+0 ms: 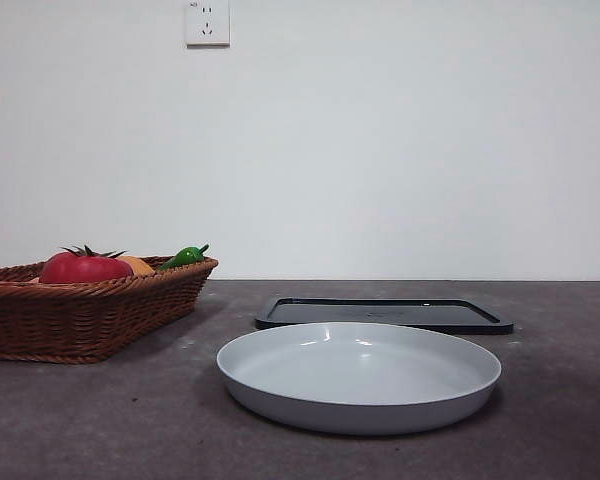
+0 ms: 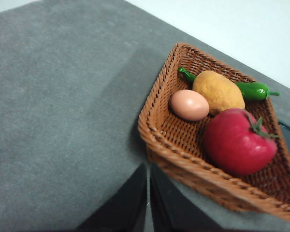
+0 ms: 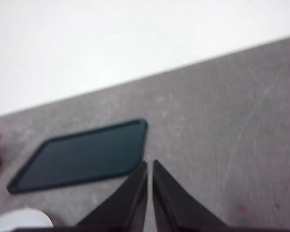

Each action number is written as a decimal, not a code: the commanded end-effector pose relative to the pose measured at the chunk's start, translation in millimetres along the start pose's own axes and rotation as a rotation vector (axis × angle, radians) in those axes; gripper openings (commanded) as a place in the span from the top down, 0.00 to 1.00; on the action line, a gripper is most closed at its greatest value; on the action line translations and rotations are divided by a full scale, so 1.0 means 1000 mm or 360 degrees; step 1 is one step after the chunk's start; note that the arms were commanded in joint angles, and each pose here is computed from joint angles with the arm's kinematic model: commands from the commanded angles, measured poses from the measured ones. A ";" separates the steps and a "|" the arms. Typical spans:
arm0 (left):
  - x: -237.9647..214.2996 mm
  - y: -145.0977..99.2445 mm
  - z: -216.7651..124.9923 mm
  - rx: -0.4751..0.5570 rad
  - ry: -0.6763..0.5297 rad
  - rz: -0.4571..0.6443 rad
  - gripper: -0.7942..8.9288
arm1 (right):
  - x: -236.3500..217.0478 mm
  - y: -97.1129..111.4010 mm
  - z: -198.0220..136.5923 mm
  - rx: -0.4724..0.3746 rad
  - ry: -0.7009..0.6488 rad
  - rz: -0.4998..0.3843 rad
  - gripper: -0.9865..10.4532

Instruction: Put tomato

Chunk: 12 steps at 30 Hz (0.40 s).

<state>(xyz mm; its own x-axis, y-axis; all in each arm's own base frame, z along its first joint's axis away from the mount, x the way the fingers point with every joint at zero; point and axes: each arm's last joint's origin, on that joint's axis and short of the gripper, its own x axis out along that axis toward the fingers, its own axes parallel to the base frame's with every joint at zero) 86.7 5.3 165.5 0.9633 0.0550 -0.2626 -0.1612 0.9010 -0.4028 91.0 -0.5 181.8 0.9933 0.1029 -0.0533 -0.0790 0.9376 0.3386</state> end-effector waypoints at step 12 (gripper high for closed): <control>-0.030 -0.039 0.074 0.0166 0.0062 -0.0241 0.91 | -0.012 0.031 0.068 -0.0057 0.0145 0.0218 0.91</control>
<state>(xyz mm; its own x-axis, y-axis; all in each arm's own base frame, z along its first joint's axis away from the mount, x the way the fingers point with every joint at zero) 80.1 0.9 245.4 0.9644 -0.0817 -0.2515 -0.0252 0.9184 -0.3948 82.5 4.0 248.7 0.9648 0.2435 -0.0995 -0.1956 0.9171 0.3474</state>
